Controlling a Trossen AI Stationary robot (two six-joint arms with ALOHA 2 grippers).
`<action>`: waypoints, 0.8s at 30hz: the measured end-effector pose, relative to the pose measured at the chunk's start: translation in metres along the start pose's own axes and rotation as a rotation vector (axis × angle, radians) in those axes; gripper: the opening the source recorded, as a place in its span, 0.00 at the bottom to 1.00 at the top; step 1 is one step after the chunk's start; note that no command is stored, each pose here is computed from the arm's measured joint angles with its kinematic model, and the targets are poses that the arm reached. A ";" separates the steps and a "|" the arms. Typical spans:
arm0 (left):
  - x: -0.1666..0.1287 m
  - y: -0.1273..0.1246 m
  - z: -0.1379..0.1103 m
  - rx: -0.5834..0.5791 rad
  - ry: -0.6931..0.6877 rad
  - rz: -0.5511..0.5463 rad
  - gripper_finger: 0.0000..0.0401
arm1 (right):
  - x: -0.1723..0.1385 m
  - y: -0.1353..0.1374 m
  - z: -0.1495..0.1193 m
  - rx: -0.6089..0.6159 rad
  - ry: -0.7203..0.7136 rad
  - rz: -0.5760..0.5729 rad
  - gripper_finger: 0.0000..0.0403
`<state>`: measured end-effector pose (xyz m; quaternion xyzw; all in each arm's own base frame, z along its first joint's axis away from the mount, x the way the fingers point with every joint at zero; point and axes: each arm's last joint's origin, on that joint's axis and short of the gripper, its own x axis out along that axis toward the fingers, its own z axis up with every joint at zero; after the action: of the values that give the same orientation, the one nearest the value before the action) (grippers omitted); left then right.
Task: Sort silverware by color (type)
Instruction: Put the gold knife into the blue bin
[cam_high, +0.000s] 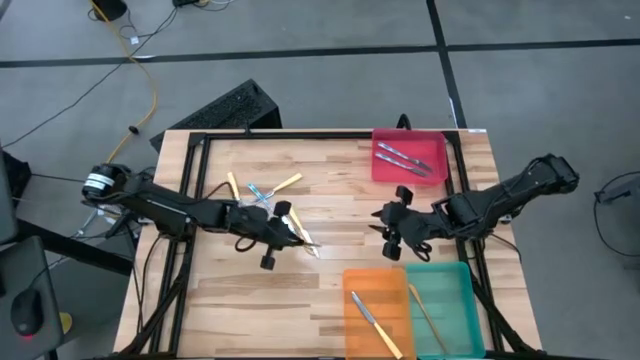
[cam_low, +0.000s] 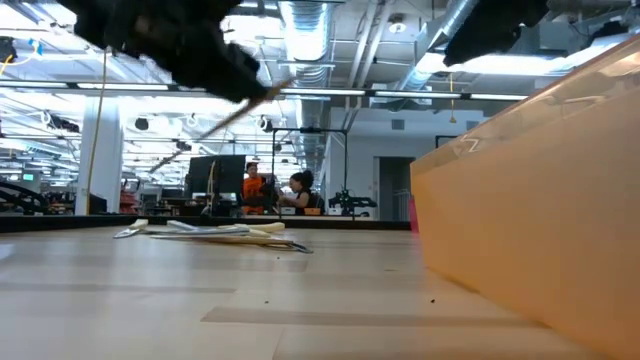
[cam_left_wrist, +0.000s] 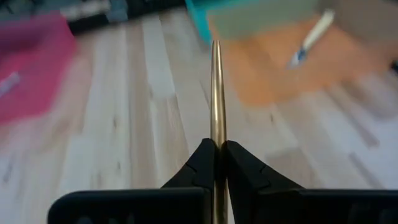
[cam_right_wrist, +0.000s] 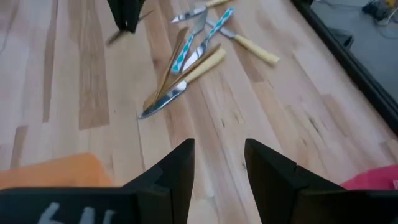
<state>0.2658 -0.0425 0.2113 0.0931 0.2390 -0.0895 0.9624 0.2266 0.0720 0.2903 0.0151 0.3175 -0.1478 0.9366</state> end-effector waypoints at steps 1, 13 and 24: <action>-0.003 0.001 0.004 0.000 -0.030 0.005 0.01 | -0.001 0.002 0.000 0.000 -0.013 -0.003 0.41; -0.036 0.007 0.042 0.013 -0.361 0.065 0.01 | -0.013 0.021 -0.001 0.017 -0.160 -0.074 0.41; -0.053 0.009 0.065 0.035 -0.625 0.041 0.01 | 0.016 0.030 -0.032 0.115 -0.310 -0.044 0.41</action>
<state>0.2507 -0.0419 0.2941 0.0827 -0.0718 -0.0985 0.9891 0.2283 0.1000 0.2538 0.0389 0.1603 -0.1866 0.9685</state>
